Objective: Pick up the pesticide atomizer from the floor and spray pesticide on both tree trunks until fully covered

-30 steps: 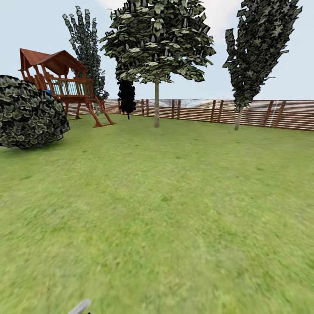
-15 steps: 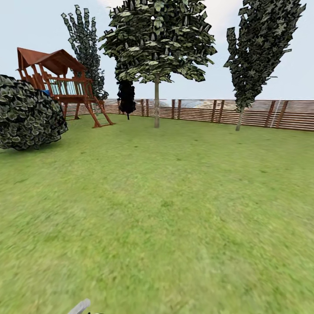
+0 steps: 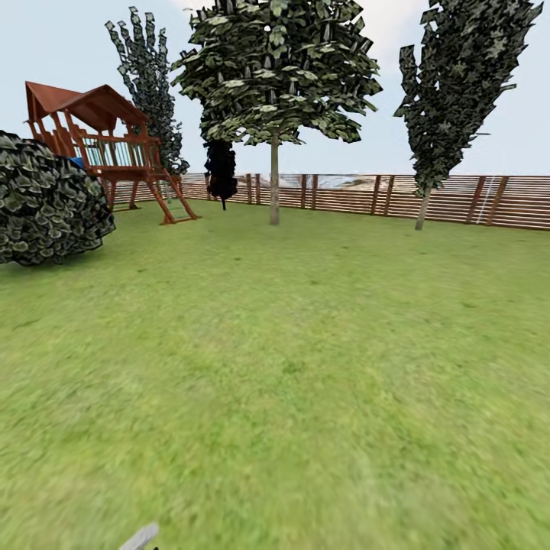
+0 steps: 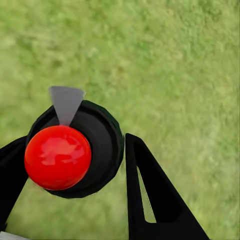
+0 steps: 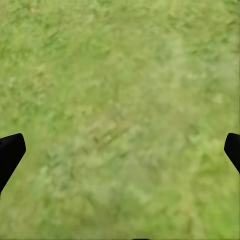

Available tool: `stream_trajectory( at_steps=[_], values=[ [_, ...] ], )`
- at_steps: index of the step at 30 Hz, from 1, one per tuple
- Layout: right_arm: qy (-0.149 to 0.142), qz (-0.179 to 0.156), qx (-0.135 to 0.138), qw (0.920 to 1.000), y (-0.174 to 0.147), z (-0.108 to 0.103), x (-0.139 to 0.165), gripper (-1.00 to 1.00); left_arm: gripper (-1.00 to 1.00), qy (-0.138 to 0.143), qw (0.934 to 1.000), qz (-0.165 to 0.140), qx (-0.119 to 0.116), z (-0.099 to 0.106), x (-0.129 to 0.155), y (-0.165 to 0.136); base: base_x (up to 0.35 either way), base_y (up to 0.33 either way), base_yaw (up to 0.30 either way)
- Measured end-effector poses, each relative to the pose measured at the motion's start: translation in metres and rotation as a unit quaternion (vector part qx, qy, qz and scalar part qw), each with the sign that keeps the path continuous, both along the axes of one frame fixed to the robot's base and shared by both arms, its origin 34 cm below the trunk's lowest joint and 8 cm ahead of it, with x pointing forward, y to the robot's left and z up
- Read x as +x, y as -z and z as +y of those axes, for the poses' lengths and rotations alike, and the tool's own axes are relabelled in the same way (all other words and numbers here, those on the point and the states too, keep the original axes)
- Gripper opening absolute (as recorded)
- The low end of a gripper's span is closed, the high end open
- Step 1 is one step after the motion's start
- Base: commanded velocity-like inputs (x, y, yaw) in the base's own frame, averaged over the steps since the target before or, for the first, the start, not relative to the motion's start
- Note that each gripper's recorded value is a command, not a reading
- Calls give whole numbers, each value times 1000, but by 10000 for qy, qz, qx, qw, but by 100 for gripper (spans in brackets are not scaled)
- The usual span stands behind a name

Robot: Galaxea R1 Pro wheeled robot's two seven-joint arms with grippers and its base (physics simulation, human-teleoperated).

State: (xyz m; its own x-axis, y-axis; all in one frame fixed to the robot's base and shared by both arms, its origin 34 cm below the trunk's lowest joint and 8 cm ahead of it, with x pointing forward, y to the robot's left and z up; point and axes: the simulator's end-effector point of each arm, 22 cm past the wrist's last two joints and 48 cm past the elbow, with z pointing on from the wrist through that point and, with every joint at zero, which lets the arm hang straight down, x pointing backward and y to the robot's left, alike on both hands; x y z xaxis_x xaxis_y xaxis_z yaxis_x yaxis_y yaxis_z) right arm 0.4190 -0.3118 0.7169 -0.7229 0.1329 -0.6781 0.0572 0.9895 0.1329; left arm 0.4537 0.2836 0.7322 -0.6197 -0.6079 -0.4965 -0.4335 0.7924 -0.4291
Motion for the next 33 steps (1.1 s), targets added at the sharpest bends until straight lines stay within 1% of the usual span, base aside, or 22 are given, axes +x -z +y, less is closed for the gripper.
stream_trajectory(
  at_steps=[33],
  values=[
    [2,-1,-4,10000,0,-1,0,100,-100,4,10000,2,1,0,0,0,335,0,0]
  ],
)
